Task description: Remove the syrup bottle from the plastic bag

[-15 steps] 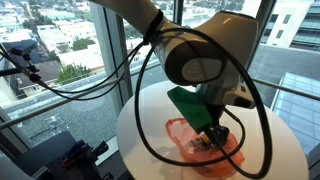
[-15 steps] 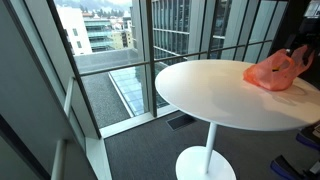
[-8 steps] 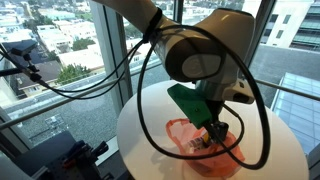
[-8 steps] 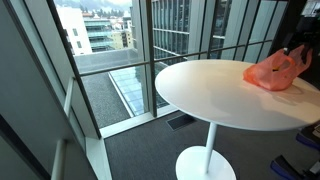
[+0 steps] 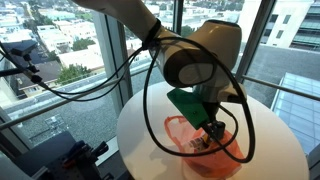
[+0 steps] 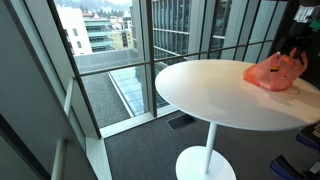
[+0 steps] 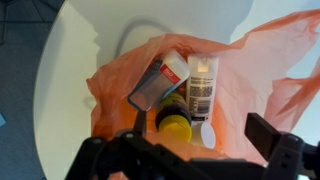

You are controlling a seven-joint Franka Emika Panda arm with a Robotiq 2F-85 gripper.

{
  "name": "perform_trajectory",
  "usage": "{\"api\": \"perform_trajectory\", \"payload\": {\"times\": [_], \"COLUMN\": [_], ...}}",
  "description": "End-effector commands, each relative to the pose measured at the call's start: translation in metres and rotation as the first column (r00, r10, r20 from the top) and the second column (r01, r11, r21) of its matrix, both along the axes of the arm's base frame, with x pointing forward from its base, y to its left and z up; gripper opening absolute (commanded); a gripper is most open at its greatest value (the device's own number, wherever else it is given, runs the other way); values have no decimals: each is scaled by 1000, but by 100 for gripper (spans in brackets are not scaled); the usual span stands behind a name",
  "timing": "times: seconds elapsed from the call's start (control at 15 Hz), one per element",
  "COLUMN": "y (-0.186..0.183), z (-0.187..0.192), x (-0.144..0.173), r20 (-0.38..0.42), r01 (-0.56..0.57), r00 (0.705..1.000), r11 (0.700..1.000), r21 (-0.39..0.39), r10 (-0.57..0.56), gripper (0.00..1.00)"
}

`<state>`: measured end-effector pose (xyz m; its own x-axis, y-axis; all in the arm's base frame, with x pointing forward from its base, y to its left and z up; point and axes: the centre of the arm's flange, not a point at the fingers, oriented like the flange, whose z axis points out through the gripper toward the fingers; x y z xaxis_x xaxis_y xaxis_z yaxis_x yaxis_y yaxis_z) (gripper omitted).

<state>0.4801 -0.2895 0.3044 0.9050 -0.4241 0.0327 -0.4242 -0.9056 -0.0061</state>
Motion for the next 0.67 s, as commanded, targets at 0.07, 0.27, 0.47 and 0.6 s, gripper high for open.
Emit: {"api": "perform_trajectory", "payload": {"times": [0.07,0.27,0.47,0.6], "y": [-5,-3,4,7], "z": [-22,-32,-38,-43], "x": [4,-3,-11,-15], "r20": [0,-25,-48,-61], "r01": [10,21,35,46], "r00": [1000,999,998,997], "r11": [1000,1000,999,999], "r21": [-4,1,12,18], "r10": [-10,-21,-34,-45], "gripper": [100,100,100,100]}}
